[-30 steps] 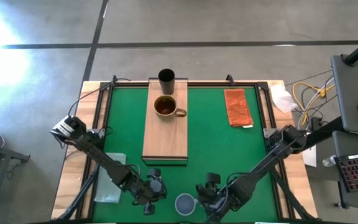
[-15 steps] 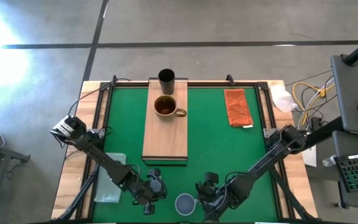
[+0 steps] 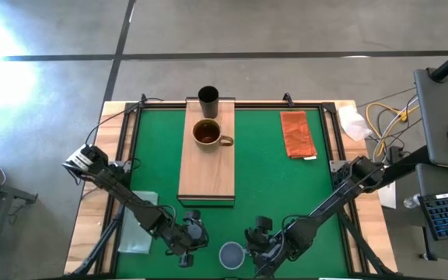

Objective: Stack small to large cups/mugs on shelf
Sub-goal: Put the gray mug on the shelf

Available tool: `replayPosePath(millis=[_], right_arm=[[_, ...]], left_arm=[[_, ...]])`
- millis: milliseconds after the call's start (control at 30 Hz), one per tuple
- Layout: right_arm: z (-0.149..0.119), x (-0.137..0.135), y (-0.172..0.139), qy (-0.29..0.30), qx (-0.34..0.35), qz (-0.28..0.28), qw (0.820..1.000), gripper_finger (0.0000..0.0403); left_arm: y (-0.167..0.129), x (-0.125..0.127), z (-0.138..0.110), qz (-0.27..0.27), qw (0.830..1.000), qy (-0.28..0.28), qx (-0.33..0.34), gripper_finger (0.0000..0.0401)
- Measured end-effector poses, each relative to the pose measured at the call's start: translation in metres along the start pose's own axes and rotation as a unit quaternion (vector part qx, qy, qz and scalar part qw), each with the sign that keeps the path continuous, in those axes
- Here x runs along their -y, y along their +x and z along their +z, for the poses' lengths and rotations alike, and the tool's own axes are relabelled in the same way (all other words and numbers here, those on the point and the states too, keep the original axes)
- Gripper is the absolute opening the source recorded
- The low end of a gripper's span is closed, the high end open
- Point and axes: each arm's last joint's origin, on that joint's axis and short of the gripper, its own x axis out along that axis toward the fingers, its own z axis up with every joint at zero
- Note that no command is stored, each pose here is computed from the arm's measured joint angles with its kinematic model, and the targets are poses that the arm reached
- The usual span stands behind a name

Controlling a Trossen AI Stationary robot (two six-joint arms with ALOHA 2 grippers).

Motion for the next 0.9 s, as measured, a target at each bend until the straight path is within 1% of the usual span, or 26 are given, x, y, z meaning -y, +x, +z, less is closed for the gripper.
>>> replayPosePath(millis=[233,433,600,900], right_arm=[[-0.004,0.002,0.005,0.010,0.004,0.003,1.000,0.0195],[-0.007,0.005,0.009,0.024,0.001,-0.001,1.000,0.0184],[-0.009,0.006,0.011,0.028,0.003,0.001,1.000,0.0162],[-0.009,0.007,0.011,0.021,0.000,0.003,1.000,0.0107]], left_arm=[[0.000,0.000,0.000,0.000,1.000,0.000,0.000,0.0022],[0.000,0.000,0.000,0.000,1.000,0.000,0.000,0.0022],[0.000,0.000,0.000,0.000,1.000,0.000,0.000,0.0022],[0.000,0.000,0.000,0.000,1.000,0.000,0.000,0.0022]])
